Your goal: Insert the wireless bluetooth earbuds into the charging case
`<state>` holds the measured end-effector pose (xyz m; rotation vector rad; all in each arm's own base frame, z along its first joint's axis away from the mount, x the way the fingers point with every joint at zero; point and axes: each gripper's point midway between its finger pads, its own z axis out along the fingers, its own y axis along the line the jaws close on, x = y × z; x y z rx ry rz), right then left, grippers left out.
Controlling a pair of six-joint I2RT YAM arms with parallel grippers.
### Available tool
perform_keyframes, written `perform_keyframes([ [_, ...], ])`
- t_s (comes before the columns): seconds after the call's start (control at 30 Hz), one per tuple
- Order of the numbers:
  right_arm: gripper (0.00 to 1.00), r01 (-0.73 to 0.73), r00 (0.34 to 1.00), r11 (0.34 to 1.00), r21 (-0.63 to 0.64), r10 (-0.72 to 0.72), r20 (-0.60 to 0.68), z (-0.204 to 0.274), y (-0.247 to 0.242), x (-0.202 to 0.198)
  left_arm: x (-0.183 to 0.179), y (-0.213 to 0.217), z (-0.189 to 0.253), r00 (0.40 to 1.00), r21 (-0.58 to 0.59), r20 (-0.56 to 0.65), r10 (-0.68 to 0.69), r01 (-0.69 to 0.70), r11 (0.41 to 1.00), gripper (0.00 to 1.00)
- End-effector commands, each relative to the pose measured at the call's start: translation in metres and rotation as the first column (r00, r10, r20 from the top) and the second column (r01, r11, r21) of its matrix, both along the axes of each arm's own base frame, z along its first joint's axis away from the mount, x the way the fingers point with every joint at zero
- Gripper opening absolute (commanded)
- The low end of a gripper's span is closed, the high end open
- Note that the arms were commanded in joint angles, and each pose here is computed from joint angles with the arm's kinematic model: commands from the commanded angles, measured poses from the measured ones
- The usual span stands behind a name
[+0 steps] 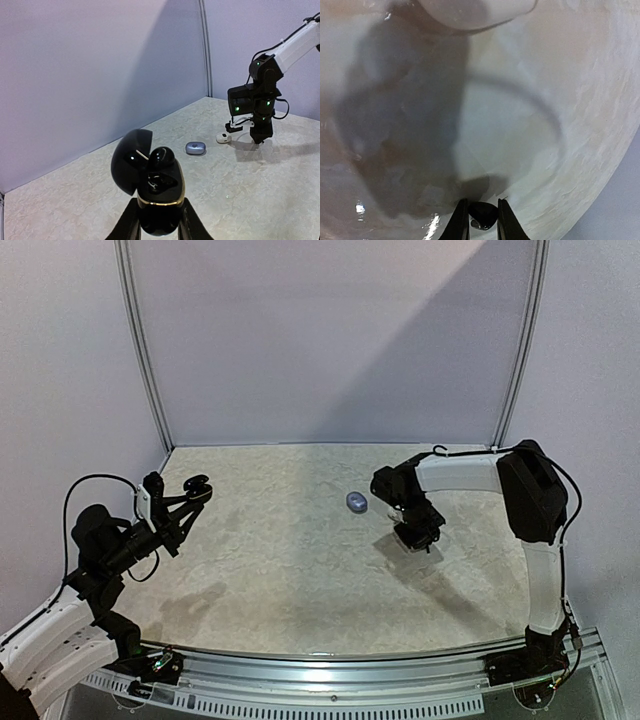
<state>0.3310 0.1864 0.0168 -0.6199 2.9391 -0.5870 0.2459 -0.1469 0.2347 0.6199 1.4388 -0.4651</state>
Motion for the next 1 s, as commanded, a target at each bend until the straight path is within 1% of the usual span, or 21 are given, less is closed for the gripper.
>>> perform_keyframes([
  [0.0,0.03,-0.056,0.998,0.984,-0.172,0.059,0.017,-0.004,-0.009,0.002,0.001,0.003,-0.005,1.000,0.015,0.001,0.009,-0.009,1.000,0.00],
  [0.07,0.05,-0.074,0.997,0.980,-0.183,0.076,0.004,-0.010,-0.003,-0.001,0.001,0.003,-0.005,1.000,0.015,0.002,0.009,-0.009,1.000,0.00],
  [0.2,0.10,-0.082,0.997,0.985,-0.149,0.081,-0.015,-0.019,0.016,-0.006,0.001,0.003,-0.006,1.000,0.017,-0.002,0.010,-0.010,1.000,0.00],
  [0.33,0.15,-0.061,0.998,0.993,-0.096,0.059,-0.023,-0.024,0.029,-0.011,0.001,0.003,-0.006,1.000,0.017,-0.002,0.009,-0.009,1.000,0.00],
  [0.5,0.21,-0.068,0.998,0.994,-0.086,0.067,-0.018,-0.022,0.040,-0.014,0.001,0.003,-0.006,1.000,0.016,-0.002,0.008,-0.008,1.000,0.00],
  [0.73,0.24,-0.072,0.997,0.994,-0.077,0.070,-0.027,-0.027,0.049,-0.021,0.001,0.003,-0.006,1.000,0.016,-0.002,0.009,-0.009,1.000,0.00],
  [0.97,0.28,-0.063,0.997,0.998,-0.028,0.062,-0.041,-0.029,0.061,-0.027,0.001,0.003,-0.006,1.000,0.014,-0.004,0.009,-0.009,1.000,0.00],
])
